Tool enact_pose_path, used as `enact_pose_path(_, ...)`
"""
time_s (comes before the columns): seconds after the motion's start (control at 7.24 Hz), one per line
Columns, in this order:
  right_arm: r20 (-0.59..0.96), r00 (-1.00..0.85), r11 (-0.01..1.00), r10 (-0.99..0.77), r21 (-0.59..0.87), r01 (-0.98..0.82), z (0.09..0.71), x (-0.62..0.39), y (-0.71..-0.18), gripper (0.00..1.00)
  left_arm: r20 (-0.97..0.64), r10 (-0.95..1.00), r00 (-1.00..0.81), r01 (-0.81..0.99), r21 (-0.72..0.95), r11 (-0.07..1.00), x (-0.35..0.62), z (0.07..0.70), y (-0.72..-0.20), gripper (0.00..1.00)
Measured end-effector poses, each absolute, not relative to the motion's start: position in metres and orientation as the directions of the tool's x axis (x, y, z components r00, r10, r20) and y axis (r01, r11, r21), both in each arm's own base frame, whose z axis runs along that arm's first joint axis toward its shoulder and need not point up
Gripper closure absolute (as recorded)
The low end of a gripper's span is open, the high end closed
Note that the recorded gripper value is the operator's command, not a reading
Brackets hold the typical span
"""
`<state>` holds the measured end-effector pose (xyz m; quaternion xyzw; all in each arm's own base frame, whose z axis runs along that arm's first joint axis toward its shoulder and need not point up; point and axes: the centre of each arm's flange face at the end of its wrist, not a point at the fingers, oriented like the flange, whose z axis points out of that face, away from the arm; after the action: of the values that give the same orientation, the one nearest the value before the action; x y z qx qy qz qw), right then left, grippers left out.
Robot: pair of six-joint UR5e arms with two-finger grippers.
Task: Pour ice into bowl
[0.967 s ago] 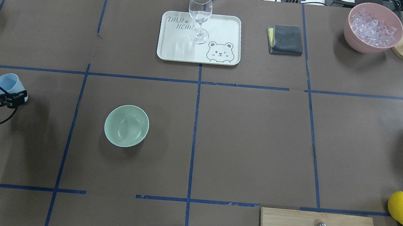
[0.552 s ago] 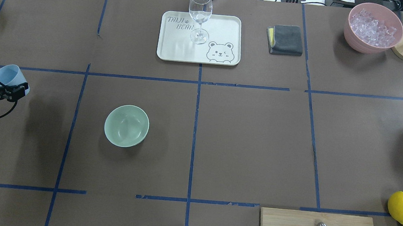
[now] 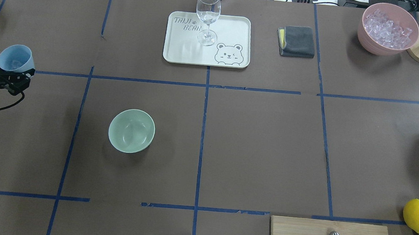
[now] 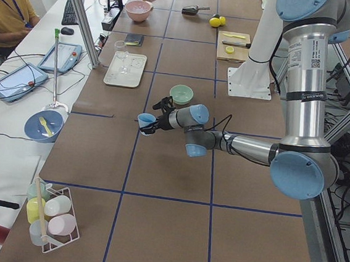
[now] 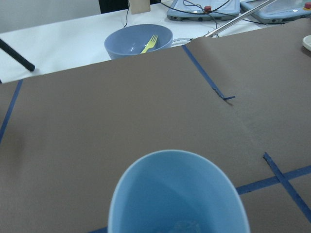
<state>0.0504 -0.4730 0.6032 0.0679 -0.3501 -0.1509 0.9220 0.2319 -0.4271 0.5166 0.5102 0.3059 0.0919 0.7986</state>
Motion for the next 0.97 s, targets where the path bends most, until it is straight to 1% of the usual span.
enact_pose_path(0.28, 0.639, 0.712, 0.957, -0.291, 0.193, 0.219, 0.619, 0.053, -0.458, 0.00, -0.352, 0.522, 0.777, 0.140, 0.905, 0.402, 0.246, 0.486, -0.438, 1.00)
enact_pose_path(0.41, 0.642, 0.713, 0.959, -0.282, 0.182, 0.215, 0.623, 0.054, -0.454, 0.00, -0.343, 0.519, 0.783, 0.141, 0.910, 0.389, 0.247, 0.481, -0.441, 1.00)
enact_pose_path(0.55, 0.644, 0.713, 0.961, -0.277, 0.175, 0.215, 0.626, 0.054, -0.451, 0.00, -0.302, 0.493, 0.816, 0.130, 0.927, 0.353, 0.245, 0.477, -0.443, 1.00)
enact_pose_path(0.83, 0.646, 0.713, 0.962, -0.272, 0.169, 0.214, 0.629, 0.055, -0.447, 0.00, -0.152, 0.448, 0.881, 0.040, 0.967, 0.250, 0.256, 0.469, -0.439, 1.00)
enact_pose_path(0.97, 0.647, 0.713, 0.963, -0.268, 0.164, 0.212, 0.631, 0.055, -0.445, 0.00, -0.105, 0.443, 0.890, 0.008, 0.976, 0.216, 0.270, 0.461, -0.434, 1.00)
